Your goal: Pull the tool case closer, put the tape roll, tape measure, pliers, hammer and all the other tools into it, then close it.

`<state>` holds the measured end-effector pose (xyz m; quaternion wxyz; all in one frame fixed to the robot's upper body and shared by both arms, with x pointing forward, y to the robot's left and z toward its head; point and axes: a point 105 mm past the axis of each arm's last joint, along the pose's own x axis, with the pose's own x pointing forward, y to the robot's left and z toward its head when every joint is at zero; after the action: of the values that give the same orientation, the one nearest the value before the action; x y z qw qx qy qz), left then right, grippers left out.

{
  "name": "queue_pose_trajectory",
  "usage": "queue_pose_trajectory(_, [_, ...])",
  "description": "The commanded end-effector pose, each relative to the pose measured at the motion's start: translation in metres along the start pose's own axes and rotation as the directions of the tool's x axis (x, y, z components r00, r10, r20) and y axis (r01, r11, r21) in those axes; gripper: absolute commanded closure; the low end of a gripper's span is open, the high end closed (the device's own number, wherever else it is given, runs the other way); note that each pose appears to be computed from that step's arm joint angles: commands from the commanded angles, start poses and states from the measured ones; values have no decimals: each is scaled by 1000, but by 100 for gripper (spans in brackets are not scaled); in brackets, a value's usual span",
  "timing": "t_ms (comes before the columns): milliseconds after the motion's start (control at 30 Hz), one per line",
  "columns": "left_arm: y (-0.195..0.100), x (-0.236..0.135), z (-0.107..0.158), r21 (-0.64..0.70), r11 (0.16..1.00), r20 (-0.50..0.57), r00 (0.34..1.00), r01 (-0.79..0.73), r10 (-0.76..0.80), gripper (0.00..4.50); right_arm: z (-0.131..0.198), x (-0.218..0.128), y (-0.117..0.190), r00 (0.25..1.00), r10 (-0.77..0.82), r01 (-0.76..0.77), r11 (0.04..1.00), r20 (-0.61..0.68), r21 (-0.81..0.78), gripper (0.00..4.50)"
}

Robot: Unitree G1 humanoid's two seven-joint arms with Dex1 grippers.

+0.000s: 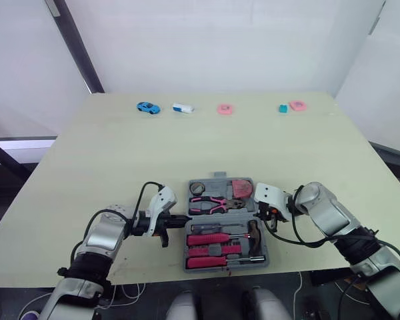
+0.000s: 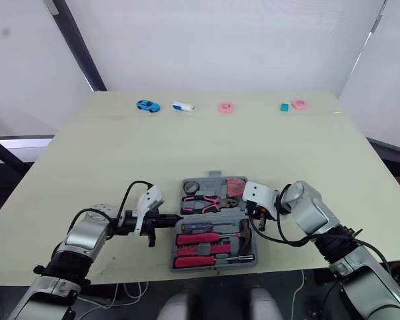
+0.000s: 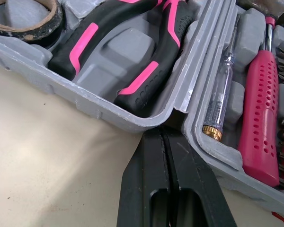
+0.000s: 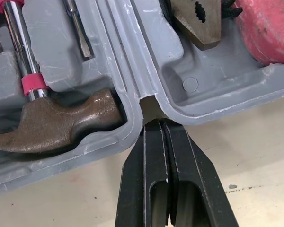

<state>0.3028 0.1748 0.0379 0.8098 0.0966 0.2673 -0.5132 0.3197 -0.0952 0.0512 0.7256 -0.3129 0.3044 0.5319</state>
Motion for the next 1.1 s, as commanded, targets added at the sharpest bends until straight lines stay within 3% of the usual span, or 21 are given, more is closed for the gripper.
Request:
queue_pose_trajectory(33, [-7, 7, 6, 18, 999, 25, 999, 35, -35, 448, 16, 6, 17, 995, 74, -72, 997, 60, -39, 450])
queue_pose_trajectory(467, [-18, 9, 8, 16, 998, 26, 998, 55, -56, 448, 16, 5, 19, 995, 77, -75, 996, 56, -38, 450])
queue_pose_trajectory(1100, [-9, 6, -11, 29, 1000, 26, 1000, -5, 4, 448, 12, -1, 13, 997, 27, -25, 1000, 71, -18, 450])
